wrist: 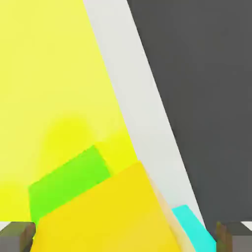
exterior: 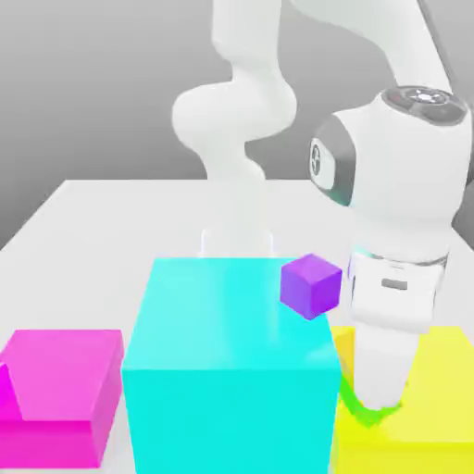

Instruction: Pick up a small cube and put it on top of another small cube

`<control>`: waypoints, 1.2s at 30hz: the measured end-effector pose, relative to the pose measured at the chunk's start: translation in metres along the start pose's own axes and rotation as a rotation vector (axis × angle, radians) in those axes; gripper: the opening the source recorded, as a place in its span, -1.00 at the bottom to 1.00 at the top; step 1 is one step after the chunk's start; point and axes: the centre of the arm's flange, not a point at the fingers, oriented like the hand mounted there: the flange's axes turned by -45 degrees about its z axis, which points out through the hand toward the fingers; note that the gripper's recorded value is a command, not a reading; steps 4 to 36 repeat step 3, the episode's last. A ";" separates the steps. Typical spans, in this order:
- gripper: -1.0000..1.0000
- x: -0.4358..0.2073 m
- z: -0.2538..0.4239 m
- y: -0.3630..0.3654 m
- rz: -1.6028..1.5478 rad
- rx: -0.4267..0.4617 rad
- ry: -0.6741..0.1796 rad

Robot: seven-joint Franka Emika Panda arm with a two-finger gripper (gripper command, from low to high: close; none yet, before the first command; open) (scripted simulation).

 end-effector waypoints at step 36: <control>1.00 -0.001 -0.039 0.001 0.002 0.000 0.000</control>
